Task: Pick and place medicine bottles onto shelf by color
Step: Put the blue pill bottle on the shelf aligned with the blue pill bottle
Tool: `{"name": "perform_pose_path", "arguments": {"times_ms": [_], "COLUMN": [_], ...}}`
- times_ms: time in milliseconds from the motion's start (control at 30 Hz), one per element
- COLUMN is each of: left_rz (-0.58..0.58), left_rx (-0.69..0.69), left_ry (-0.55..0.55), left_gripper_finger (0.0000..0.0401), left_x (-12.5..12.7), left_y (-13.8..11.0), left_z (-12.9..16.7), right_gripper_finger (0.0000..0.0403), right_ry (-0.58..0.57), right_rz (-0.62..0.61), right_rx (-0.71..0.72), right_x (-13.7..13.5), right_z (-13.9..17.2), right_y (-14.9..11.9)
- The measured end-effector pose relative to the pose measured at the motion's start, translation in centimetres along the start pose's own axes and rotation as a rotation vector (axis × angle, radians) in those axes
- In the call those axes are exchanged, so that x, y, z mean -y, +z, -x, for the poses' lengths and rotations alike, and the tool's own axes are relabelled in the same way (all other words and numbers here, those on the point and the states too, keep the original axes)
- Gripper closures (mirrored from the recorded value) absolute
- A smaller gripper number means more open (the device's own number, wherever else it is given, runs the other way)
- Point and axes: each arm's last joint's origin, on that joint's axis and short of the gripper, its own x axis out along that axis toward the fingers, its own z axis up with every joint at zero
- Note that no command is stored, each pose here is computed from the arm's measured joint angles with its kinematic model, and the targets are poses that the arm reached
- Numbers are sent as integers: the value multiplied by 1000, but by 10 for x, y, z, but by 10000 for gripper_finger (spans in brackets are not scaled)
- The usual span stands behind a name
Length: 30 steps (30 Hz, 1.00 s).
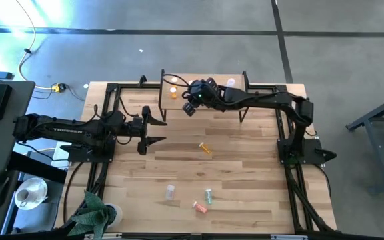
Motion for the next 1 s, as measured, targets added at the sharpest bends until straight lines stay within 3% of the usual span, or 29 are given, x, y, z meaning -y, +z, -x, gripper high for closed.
{"name": "perform_pose_path", "arguments": {"times_ms": [333,1000], "left_rz": [0,-6], "left_rx": [-5,-22], "left_ry": [7,18], "left_gripper_finger": [149,149], "left_x": [0,0], "left_y": [0,-2], "left_z": [0,0], "right_gripper_finger": [294,236], "right_ry": [-31,-19], "right_rz": [29,69], "right_rx": [0,-1], "right_x": [0,-1], "right_z": [-1,2], "right_y": [-1,4]}}
